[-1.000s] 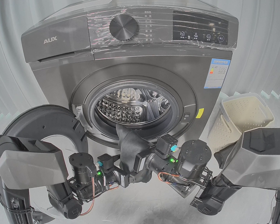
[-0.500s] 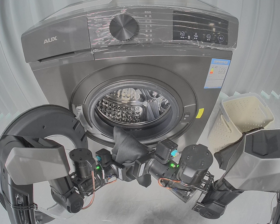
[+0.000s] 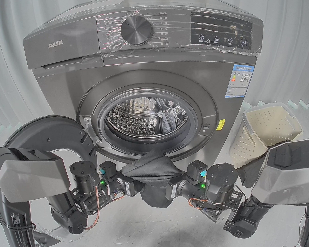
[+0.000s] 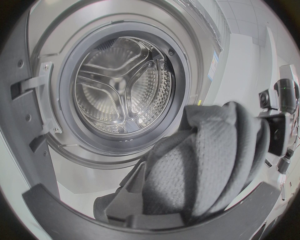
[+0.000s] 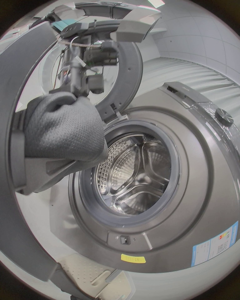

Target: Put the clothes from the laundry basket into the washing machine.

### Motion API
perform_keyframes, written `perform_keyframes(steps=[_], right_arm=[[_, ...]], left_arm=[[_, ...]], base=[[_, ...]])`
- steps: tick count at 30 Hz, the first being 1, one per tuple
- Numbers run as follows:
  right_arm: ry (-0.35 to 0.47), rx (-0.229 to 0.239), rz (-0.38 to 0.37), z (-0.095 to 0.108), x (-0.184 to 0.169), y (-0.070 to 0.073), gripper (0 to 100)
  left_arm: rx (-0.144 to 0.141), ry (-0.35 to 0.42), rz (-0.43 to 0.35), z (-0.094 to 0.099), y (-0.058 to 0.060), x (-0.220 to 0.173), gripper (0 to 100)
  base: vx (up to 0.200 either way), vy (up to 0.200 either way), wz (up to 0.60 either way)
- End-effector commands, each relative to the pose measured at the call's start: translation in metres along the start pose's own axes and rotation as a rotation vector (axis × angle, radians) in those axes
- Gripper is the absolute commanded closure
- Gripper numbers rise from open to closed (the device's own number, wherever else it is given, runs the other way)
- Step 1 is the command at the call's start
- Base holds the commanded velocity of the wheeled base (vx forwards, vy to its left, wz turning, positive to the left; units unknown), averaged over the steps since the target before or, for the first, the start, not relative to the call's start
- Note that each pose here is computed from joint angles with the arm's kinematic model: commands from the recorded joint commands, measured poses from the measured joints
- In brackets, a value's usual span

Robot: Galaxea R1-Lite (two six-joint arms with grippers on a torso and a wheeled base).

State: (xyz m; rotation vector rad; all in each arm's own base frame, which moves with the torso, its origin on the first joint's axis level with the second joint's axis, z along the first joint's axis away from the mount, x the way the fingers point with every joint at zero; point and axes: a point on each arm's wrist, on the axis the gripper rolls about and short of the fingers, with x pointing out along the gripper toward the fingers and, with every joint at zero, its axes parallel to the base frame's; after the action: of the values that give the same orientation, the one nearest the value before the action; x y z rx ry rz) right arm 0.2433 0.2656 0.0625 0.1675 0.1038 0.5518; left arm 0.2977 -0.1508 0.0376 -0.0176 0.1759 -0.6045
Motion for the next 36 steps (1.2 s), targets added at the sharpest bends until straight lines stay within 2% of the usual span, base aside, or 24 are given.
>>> perform_keyframes(steps=[1, 5, 7, 10, 11, 14, 15, 21, 22, 23, 28, 31, 33, 35, 36], right_arm=[[0.043, -0.006, -0.056, -0.011, 0.003, -0.014, 100], [0.055, -0.012, -0.040, -0.015, 0.000, -0.009, 100], [0.046, -0.008, -0.026, -0.014, -0.001, -0.004, 100], [0.035, -0.004, -0.017, -0.012, -0.001, -0.003, 100], [0.016, 0.000, -0.009, -0.007, -0.001, -0.001, 100], [0.015, 0.000, -0.004, -0.004, -0.006, 0.000, 100], [0.018, 0.001, 0.003, -0.003, -0.009, 0.002, 0], [0.088, -0.030, 0.009, -0.005, -0.037, -0.003, 0], [0.127, -0.044, 0.017, -0.007, -0.051, -0.007, 0], [0.149, -0.049, 0.028, -0.009, -0.058, -0.008, 0], [0.268, -0.067, 0.076, -0.020, -0.097, -0.020, 0], [0.297, -0.053, 0.093, -0.020, -0.110, -0.021, 0], [0.258, 0.014, 0.099, -0.009, -0.112, -0.020, 0], [0.233, 0.055, 0.088, -0.003, -0.112, -0.021, 0], [0.222, 0.062, 0.079, 0.000, -0.111, -0.023, 0]], left_arm=[[0.005, -0.045, -0.004, 0.020, -0.004, -0.017, 100], [0.005, -0.070, -0.006, 0.031, -0.007, -0.026, 100], [0.006, -0.114, -0.011, 0.046, -0.010, -0.039, 100], [-0.007, -0.141, -0.014, 0.055, -0.013, -0.049, 100], [-0.028, -0.153, -0.018, 0.060, -0.015, -0.061, 100], [-0.031, -0.151, -0.021, 0.061, -0.017, -0.070, 100], [-0.032, -0.156, -0.022, 0.063, -0.018, -0.074, 100], [-0.044, -0.177, -0.052, 0.070, -0.027, -0.092, 100], [-0.057, -0.200, -0.076, 0.076, -0.032, -0.097, 100], [-0.059, -0.207, -0.082, 0.077, -0.034, -0.096, 100], [-0.054, -0.217, -0.090, 0.079, -0.036, -0.097, 100], [-0.055, -0.213, -0.088, 0.079, -0.035, -0.098, 100], [-0.056, -0.213, -0.090, 0.078, -0.036, -0.098, 100], [-0.056, -0.216, -0.090, 0.079, -0.036, -0.098, 100], [-0.057, -0.222, -0.091, 0.081, -0.036, -0.100, 100]], base=[[0.000, 0.000, 0.00], [0.000, 0.000, 0.00], [0.000, 0.000, 0.00], [0.000, 0.000, 0.00], [0.000, 0.000, 0.00], [0.000, 0.000, 0.00], [0.000, 0.000, 0.00], [0.000, 0.000, 0.00], [0.000, 0.000, 0.00], [0.000, 0.000, 0.00], [0.000, 0.000, 0.00], [0.000, 0.000, 0.00], [0.000, 0.000, 0.00], [0.000, 0.000, 0.00], [0.000, 0.000, 0.00]])
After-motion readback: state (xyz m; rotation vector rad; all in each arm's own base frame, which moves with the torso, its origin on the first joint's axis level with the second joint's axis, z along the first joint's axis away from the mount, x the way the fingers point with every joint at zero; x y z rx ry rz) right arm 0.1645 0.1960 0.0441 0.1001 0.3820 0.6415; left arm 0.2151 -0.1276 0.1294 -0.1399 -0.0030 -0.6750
